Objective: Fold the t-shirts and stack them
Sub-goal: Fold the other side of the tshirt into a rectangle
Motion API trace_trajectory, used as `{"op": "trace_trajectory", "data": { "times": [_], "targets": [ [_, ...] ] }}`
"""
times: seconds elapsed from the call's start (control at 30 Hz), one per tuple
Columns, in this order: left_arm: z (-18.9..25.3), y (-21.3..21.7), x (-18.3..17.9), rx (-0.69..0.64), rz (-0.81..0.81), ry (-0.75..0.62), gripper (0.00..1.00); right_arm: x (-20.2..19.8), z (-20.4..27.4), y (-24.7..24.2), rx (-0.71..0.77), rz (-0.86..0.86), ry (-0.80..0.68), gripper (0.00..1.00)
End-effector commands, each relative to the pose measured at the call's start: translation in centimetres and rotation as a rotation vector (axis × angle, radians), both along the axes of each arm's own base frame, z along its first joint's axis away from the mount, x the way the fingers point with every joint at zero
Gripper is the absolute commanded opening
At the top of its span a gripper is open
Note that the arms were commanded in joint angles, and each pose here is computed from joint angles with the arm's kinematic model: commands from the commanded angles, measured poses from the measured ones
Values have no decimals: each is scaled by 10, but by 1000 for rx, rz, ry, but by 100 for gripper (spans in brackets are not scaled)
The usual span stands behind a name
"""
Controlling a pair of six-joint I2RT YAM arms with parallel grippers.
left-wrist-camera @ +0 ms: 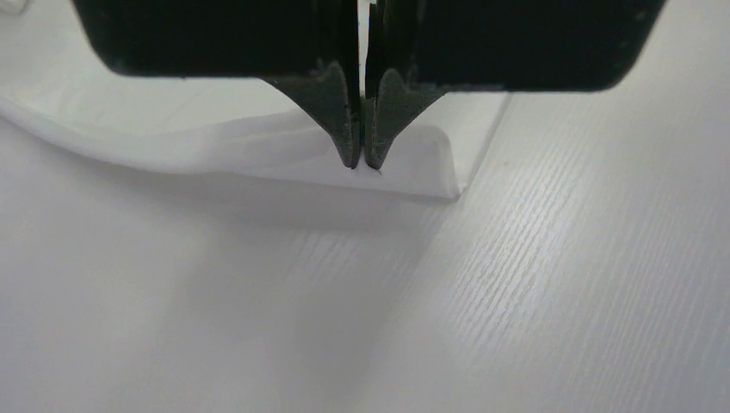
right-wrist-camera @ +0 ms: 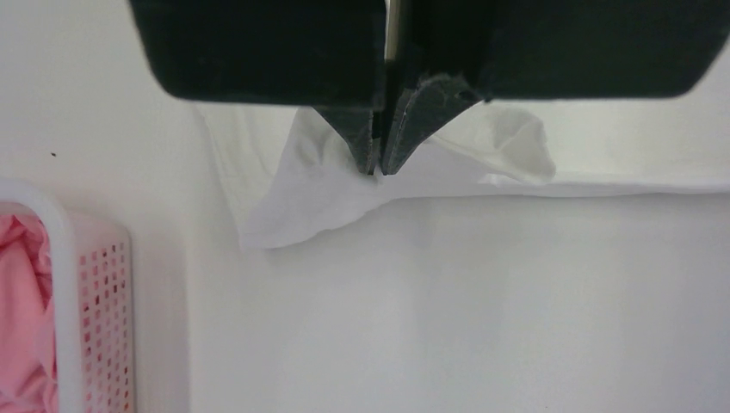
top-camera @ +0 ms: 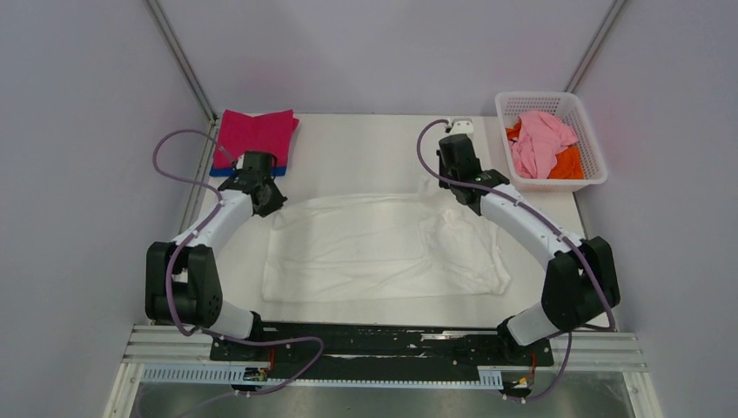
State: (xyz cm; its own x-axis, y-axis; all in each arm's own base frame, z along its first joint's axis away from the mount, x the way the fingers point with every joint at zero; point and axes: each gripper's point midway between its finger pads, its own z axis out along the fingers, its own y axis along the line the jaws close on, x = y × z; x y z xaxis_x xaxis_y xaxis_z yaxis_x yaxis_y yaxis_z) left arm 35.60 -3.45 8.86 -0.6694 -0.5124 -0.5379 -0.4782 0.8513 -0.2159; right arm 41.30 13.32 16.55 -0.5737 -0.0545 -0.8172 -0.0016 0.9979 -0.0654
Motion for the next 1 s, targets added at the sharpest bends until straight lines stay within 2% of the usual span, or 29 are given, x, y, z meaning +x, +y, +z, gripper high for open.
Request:
{"op": "trace_trajectory", "data": {
  "times": [0.0, 0.33, 0.47, 0.67, 0.77, 0.87, 0.97],
  "targets": [
    [15, 6, -16, 9, 53, -54, 0, -29, 29, -14, 20, -51, -56, 0],
    [19, 2, -55, 12, 58, -64, 0, -103, 38, -29, 114, -83, 12, 0],
    [15, 3, -64, 10, 63, -59, 0, -131, 21, -25, 127, -70, 94, 0],
    [3, 11, -78, 38, 95, -16, 0, -171, -14, -38, 97, -142, 250, 0],
    [-4, 11, -86, 32, 94, -8, 0, -184, -29, -31, 137, -144, 315, 0],
    [-14, 9, -94, 17, 90, 8, 0, -195, -42, -19, 187, -133, 394, 4],
    [-20, 13, -101, 29, 118, 30, 6, -214, -66, -17, 197, -158, 511, 15]
  ]
}}
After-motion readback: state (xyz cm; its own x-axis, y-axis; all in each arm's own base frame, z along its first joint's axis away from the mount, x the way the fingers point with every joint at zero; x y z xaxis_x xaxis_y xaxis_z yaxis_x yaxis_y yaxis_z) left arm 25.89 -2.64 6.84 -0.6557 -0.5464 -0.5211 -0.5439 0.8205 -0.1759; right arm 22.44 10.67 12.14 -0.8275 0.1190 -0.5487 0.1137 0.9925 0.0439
